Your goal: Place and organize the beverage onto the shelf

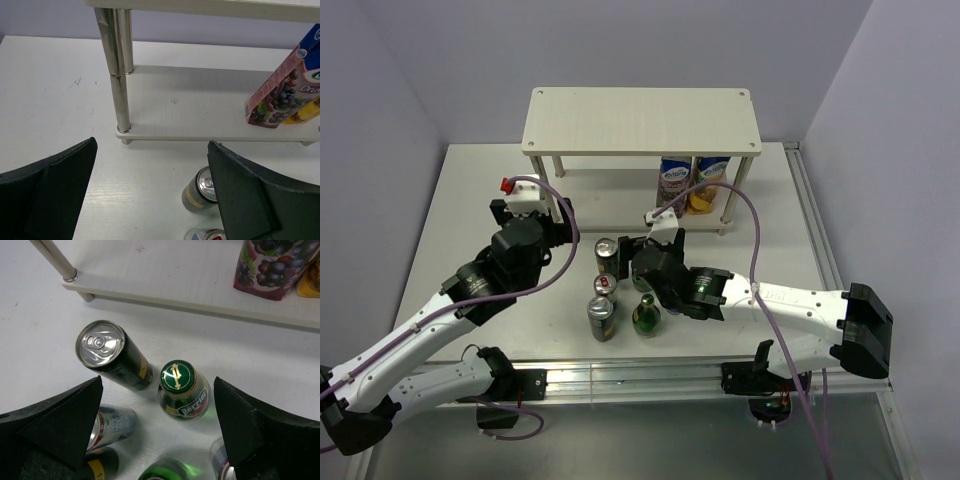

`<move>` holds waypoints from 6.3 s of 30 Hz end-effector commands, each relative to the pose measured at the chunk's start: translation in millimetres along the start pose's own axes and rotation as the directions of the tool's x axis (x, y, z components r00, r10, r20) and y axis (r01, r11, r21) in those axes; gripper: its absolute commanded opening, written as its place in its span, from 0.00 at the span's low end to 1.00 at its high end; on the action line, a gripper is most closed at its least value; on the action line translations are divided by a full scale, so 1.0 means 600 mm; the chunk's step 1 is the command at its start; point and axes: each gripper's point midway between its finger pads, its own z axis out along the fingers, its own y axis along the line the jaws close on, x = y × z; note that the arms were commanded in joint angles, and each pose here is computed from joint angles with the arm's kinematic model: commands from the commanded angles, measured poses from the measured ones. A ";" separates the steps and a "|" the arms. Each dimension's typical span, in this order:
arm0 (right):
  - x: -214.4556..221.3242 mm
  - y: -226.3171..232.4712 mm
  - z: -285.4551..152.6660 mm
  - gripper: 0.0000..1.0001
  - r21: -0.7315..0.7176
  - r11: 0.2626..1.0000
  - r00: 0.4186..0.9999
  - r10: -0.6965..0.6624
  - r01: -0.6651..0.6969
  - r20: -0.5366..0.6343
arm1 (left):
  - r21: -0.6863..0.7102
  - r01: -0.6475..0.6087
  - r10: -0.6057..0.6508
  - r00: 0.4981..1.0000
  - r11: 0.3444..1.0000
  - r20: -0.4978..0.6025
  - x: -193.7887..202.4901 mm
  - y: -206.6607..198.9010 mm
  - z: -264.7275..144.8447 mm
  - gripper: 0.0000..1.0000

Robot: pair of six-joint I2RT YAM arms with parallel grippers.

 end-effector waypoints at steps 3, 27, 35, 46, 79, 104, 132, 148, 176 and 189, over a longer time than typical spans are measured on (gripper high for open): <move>-0.012 -0.017 0.015 0.97 0.068 0.996 0.995 0.058 -0.064 0.080 | 0.017 0.049 -0.049 0.998 0.999 0.036 -0.032 -0.003 -0.006 0.99; 0.030 -0.044 0.067 0.58 0.132 0.988 0.987 0.064 -0.084 0.147 | 0.011 0.033 -0.033 0.999 0.999 0.015 -0.019 -0.007 0.004 0.99; 0.019 -0.036 0.066 0.14 0.115 0.992 0.990 0.045 -0.060 0.133 | 0.006 0.027 -0.027 1.000 1.000 0.009 -0.015 -0.006 0.007 0.99; -0.071 -0.039 0.020 0.00 0.120 0.990 0.983 0.054 -0.076 0.177 | -0.005 0.032 -0.032 0.999 0.999 0.018 -0.020 0.000 0.005 0.99; -0.633 -0.134 -0.212 0.00 0.261 0.957 0.843 -0.035 -0.127 0.537 | -0.058 0.020 -0.019 1.000 0.998 0.016 -0.017 0.021 0.014 0.99; -0.707 -0.255 -0.080 0.00 0.430 0.889 0.829 -0.119 -0.156 0.546 | -0.063 0.018 -0.018 1.000 0.998 0.009 -0.013 0.022 0.019 0.99; -0.665 -0.284 0.026 0.00 0.472 0.874 0.857 -0.153 -0.115 0.493 | -0.081 0.022 -0.021 1.000 0.996 0.013 -0.016 0.030 0.022 0.99; -0.618 -0.268 -0.017 1.00 0.436 0.890 0.862 -0.112 -0.135 0.494 | -0.098 0.023 -0.022 1.000 0.995 0.019 -0.018 0.038 0.023 0.99; -0.036 0.006 -0.211 0.98 -0.229 0.973 0.995 0.042 -0.020 0.092 | -0.140 0.030 -0.026 0.999 0.990 0.030 -0.018 0.052 0.029 0.98; 0.068 0.015 -0.173 0.98 -0.211 0.977 0.999 0.019 -0.012 0.030 | -0.155 0.021 -0.017 1.000 0.988 0.023 -0.012 0.056 0.032 0.97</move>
